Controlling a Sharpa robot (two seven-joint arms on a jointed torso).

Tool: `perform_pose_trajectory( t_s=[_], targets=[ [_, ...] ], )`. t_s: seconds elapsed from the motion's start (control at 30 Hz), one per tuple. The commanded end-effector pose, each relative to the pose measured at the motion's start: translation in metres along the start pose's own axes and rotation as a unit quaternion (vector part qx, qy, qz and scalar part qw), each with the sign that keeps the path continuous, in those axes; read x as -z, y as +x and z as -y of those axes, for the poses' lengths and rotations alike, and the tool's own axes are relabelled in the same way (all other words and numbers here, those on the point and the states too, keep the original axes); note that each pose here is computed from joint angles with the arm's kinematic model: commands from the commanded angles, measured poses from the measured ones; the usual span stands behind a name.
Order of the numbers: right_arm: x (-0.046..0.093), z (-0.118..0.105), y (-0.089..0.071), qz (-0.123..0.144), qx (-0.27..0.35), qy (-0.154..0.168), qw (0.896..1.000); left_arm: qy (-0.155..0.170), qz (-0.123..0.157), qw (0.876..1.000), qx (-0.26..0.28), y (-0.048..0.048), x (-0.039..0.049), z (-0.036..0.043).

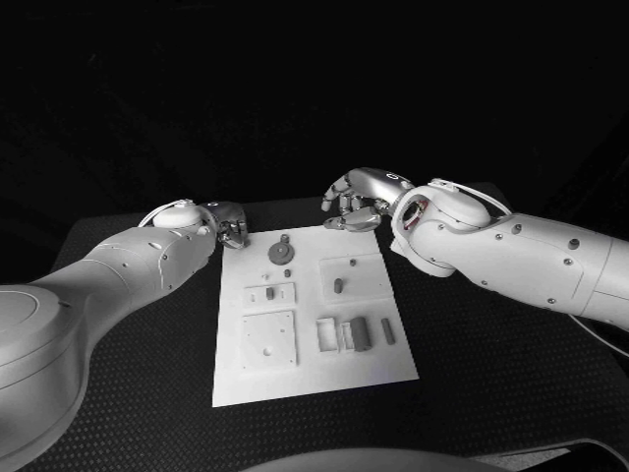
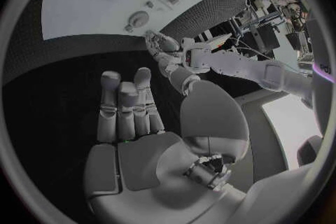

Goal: Assemble the parts on the task board

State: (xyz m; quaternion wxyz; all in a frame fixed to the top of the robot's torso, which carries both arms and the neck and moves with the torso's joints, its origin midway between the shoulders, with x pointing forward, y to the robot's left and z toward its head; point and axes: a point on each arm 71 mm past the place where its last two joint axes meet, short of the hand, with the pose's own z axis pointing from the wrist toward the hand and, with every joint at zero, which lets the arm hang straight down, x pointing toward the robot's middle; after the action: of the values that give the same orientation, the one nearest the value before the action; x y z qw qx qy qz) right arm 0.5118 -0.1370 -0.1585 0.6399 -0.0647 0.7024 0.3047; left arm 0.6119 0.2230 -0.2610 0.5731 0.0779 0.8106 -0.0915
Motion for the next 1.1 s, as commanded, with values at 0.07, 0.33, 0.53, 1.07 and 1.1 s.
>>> perform_pose_trajectory(
  t_s=[0.07,0.33,0.53,1.07,1.1],
  targets=[
    [0.000,0.000,0.000,-0.004,0.003,-0.002,1.000,0.007,-0.036,0.999,-0.012,0.0120,0.0006,0.0033],
    [0.001,0.000,0.000,-0.004,0.004,-0.001,1.000,0.017,-0.021,0.999,-0.030,0.0109,0.0005,0.0078],
    [0.001,0.001,0.000,-0.004,0.004,-0.001,1.000,0.020,-0.015,0.999,-0.039,0.0107,0.0001,0.0117],
    [0.001,0.001,0.000,-0.005,0.004,-0.001,1.000,0.020,-0.006,0.998,-0.051,0.0105,-0.0001,0.0159],
    [0.001,0.001,0.000,-0.005,0.004,-0.001,1.000,0.018,-0.006,0.998,-0.053,0.0104,-0.0001,0.0156]
  ],
)
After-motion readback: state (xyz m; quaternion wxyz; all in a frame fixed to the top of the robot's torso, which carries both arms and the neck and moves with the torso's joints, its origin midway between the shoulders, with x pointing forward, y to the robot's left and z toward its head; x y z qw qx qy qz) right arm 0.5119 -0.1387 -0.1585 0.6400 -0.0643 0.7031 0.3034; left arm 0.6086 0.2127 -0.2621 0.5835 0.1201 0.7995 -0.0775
